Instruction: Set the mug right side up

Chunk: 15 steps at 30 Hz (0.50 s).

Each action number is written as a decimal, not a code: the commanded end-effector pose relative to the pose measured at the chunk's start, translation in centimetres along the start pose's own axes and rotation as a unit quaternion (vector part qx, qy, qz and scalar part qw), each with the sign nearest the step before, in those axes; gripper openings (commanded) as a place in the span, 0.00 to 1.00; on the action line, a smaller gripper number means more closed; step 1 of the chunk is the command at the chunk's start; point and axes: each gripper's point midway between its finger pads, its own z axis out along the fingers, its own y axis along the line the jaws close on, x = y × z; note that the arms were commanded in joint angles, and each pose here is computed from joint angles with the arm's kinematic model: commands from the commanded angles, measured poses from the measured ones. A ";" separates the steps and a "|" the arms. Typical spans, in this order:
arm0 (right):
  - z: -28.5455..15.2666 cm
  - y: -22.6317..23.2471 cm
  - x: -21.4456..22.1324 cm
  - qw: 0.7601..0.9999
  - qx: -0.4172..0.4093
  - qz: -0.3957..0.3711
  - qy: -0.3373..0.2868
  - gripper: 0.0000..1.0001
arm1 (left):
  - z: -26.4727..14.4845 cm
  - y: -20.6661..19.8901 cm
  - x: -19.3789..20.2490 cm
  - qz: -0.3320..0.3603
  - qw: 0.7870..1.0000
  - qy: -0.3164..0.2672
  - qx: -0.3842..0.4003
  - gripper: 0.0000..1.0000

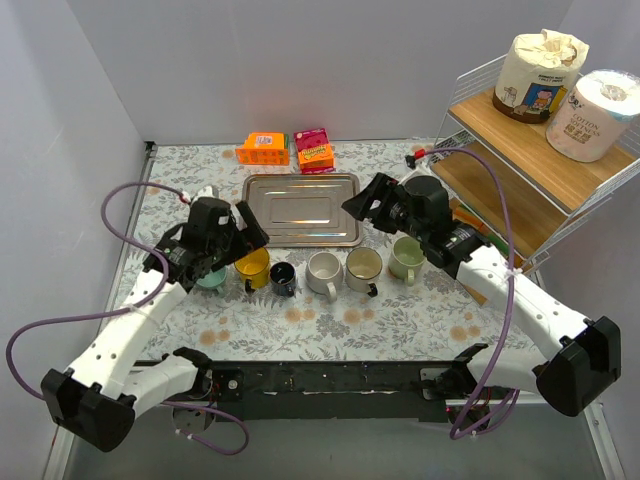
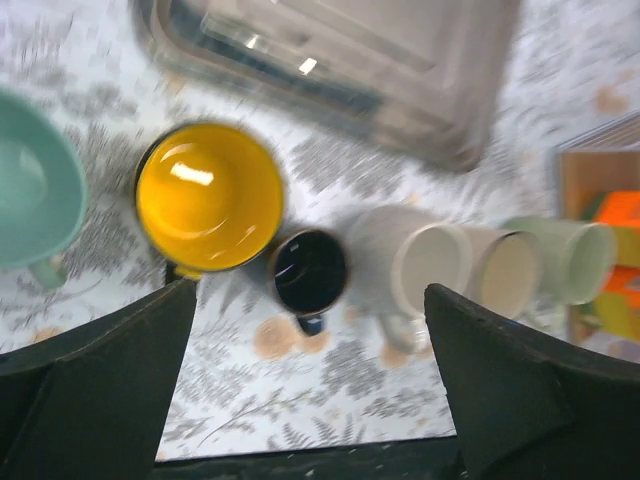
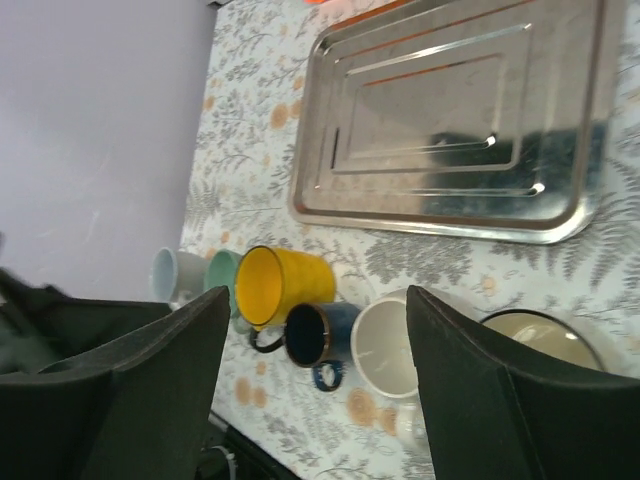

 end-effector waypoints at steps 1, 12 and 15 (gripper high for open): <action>-2.8 -1.1 -4.0 0.992 0.032 -0.093 -0.077 0.82 | -4.6 -3.6 -6.0 0.007 0.997 -0.077 0.027 0.98; -13.4 -1.6 -13.0 0.920 0.120 -0.240 -0.285 0.86 | -19.2 -7.3 -17.6 0.029 0.958 -0.275 0.070 0.98; -17.3 0.2 -14.7 0.902 0.094 -0.255 -0.337 0.86 | -26.2 -7.5 -19.7 0.021 0.925 -0.359 0.125 0.98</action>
